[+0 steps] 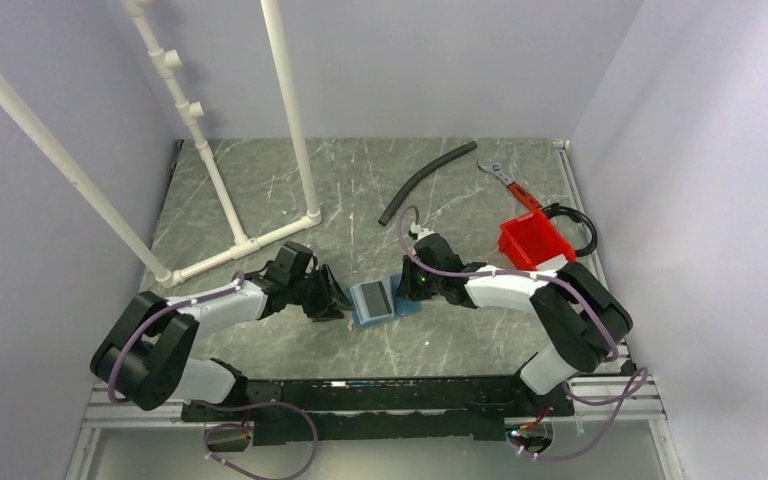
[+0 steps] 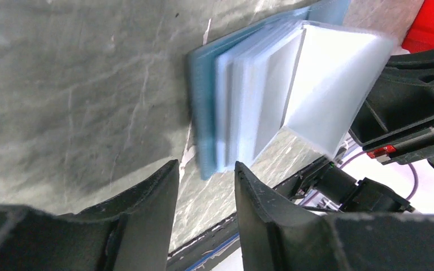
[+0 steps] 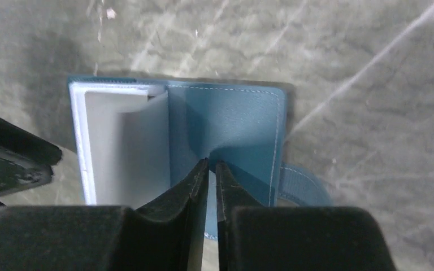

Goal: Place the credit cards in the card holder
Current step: Open the card holder at the center of the board.

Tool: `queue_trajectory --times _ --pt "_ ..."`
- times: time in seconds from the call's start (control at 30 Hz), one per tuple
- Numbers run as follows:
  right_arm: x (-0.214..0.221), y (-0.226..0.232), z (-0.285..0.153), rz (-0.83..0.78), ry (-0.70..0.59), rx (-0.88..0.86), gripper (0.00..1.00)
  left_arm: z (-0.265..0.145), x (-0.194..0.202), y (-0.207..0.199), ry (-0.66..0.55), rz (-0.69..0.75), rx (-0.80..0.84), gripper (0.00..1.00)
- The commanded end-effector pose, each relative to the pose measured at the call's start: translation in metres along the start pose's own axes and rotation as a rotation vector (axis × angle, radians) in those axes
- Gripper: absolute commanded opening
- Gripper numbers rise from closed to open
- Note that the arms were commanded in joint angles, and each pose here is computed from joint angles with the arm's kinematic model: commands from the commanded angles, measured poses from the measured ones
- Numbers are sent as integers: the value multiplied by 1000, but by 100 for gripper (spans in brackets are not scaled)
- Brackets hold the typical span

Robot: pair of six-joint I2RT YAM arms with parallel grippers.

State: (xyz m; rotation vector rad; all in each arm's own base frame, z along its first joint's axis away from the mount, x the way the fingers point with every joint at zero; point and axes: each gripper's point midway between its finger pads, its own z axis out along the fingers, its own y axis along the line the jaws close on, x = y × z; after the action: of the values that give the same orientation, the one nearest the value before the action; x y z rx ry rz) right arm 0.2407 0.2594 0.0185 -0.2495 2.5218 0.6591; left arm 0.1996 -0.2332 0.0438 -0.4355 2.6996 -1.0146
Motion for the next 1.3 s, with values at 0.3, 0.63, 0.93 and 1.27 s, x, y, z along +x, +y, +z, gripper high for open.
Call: queue_trajectory --times 0.3,0.63,0.93,1.27 --pt "34 -10 24 30 92 -48 5 16 1 -48 77 54 322 21" --pt "40 -2 30 41 126 -101 5 4 -18 -83 1 135 420 22" --pt "36 11 22 69 125 -155 17 17 -35 -92 -11 139 377 36" --pt "1 10 -11 -14 53 -119 48 31 -28 -59 24 89 245 42"
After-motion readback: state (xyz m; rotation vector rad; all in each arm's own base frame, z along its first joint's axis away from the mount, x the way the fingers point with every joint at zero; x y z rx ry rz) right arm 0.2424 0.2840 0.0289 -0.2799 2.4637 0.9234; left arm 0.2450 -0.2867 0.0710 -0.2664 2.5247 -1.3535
